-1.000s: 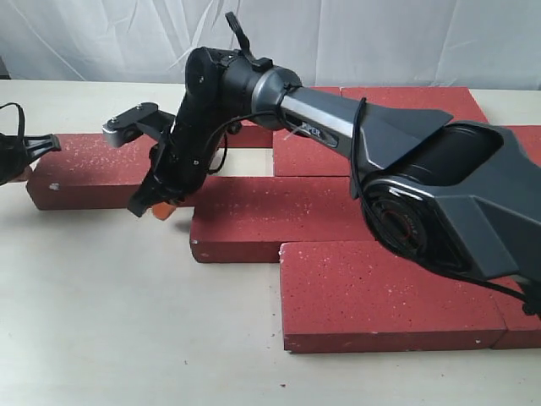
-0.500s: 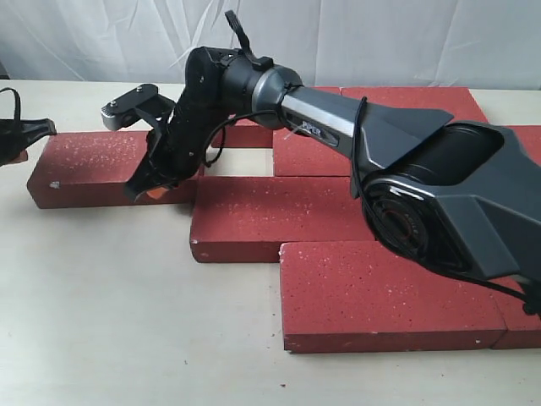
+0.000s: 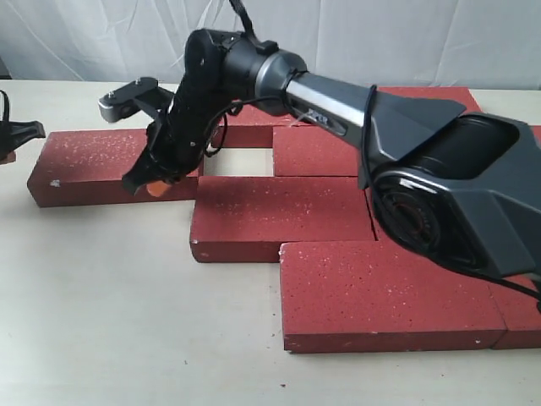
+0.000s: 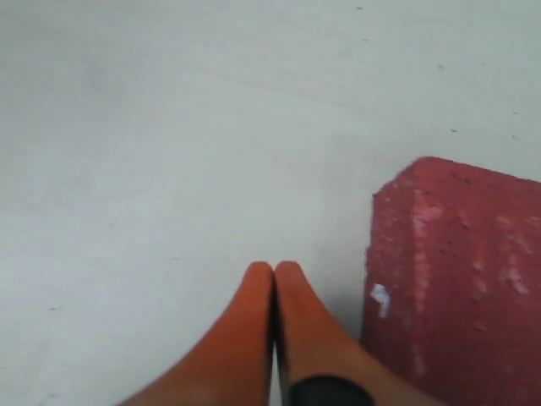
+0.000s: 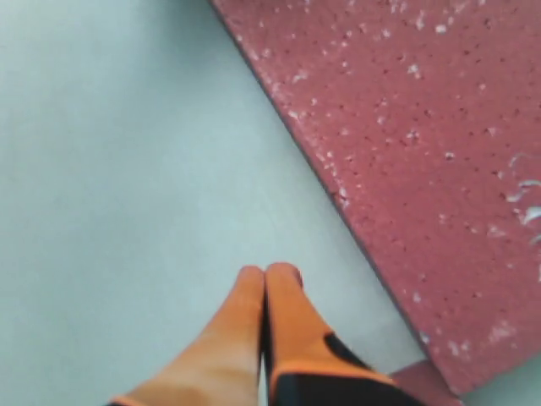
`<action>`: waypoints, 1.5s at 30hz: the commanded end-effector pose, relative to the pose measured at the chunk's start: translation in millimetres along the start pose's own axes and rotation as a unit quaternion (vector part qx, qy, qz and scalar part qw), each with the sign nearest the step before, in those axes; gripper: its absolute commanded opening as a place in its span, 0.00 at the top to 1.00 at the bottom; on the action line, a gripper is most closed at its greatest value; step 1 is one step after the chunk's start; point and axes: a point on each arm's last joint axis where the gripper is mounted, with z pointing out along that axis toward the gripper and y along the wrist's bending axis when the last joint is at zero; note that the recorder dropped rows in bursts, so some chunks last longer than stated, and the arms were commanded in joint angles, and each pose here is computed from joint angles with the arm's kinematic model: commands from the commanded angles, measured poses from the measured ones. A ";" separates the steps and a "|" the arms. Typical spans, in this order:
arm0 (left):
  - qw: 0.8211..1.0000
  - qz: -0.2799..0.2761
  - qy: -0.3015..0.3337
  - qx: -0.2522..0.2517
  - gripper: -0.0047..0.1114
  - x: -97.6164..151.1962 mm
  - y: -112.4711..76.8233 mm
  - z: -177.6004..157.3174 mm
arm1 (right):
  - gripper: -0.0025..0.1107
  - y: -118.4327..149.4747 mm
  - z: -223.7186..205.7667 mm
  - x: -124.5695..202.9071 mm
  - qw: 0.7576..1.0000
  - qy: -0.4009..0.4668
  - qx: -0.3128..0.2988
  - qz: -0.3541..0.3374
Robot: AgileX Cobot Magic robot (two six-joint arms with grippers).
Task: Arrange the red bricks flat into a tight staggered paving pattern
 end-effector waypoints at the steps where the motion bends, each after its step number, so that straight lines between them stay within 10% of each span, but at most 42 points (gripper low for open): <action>1: 1.000 -0.008 0.003 -0.003 0.96 -7.7 15.2 -0.9 | 0.99 -14.5 -57.1 -15.0 0.998 -0.058 0.039 0.004; 9: 0.998 -0.008 0.055 0.039 0.96 -14.8 6.0 34.0 | 0.99 -85.7 -87.2 14.9 0.984 -0.048 0.115 0.128; 25: 0.995 -0.031 0.058 0.073 0.96 -16.0 -25.0 47.7 | 0.99 -94.6 -61.9 30.5 0.985 0.000 0.101 0.141; 35: 0.997 -0.032 0.038 0.061 0.96 -18.1 -25.9 49.8 | 0.99 -27.2 -33.6 8.7 0.997 -0.015 -0.079 0.015; 45: 0.996 -0.031 0.045 0.066 0.96 -16.7 -26.9 49.6 | 0.99 -18.2 10.9 7.8 0.999 0.020 0.048 -0.006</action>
